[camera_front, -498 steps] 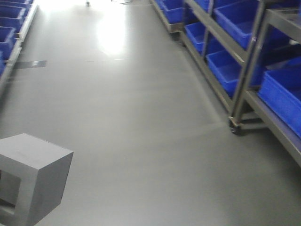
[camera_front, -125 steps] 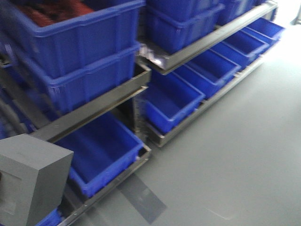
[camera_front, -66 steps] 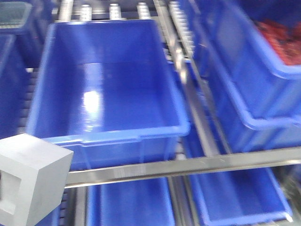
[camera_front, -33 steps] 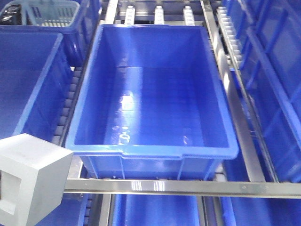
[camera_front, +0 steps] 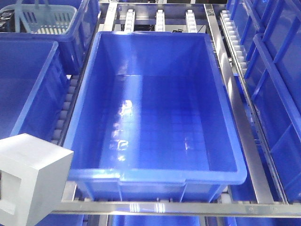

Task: Sort gray base to blue bin
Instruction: 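Turn the base toward the shelf and stop at the empty blue bin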

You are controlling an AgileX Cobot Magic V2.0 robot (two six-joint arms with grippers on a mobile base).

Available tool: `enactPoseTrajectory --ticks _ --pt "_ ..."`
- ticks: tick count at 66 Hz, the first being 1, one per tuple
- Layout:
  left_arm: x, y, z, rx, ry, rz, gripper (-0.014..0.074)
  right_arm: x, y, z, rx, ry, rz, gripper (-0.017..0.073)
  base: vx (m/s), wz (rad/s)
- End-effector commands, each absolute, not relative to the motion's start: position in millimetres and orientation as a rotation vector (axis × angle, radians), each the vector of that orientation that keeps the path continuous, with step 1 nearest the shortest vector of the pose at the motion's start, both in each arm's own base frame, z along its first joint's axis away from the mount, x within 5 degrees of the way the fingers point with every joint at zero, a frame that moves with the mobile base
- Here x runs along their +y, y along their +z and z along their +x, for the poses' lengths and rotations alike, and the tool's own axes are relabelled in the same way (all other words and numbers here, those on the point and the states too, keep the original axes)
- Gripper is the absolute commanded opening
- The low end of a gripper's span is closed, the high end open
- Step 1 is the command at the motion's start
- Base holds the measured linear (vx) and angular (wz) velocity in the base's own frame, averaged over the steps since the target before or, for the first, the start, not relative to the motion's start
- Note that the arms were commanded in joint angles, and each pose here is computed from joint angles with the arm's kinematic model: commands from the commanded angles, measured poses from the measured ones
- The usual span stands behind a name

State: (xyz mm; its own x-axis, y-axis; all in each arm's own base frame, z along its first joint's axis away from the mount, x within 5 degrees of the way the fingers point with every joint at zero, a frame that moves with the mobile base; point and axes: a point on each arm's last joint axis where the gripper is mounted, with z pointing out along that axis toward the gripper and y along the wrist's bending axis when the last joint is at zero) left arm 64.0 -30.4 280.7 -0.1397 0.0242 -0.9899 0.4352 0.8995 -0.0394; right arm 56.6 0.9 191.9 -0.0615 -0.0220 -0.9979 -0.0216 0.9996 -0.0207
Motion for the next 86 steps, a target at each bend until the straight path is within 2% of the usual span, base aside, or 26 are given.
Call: enactPoseTrajectory --ticks 1,86 --pt "-32.0 300.5 63.4 1.554 -0.411 0.336 -0.0006 1.1 194.1 56.5 1.562 -0.009 -0.043 -0.0009 0.12 -0.07" --pt "-32.0 300.5 63.4 1.554 -0.411 0.336 -0.0006 1.1 194.1 56.5 1.562 -0.009 -0.043 -0.0009 0.06 -0.03"
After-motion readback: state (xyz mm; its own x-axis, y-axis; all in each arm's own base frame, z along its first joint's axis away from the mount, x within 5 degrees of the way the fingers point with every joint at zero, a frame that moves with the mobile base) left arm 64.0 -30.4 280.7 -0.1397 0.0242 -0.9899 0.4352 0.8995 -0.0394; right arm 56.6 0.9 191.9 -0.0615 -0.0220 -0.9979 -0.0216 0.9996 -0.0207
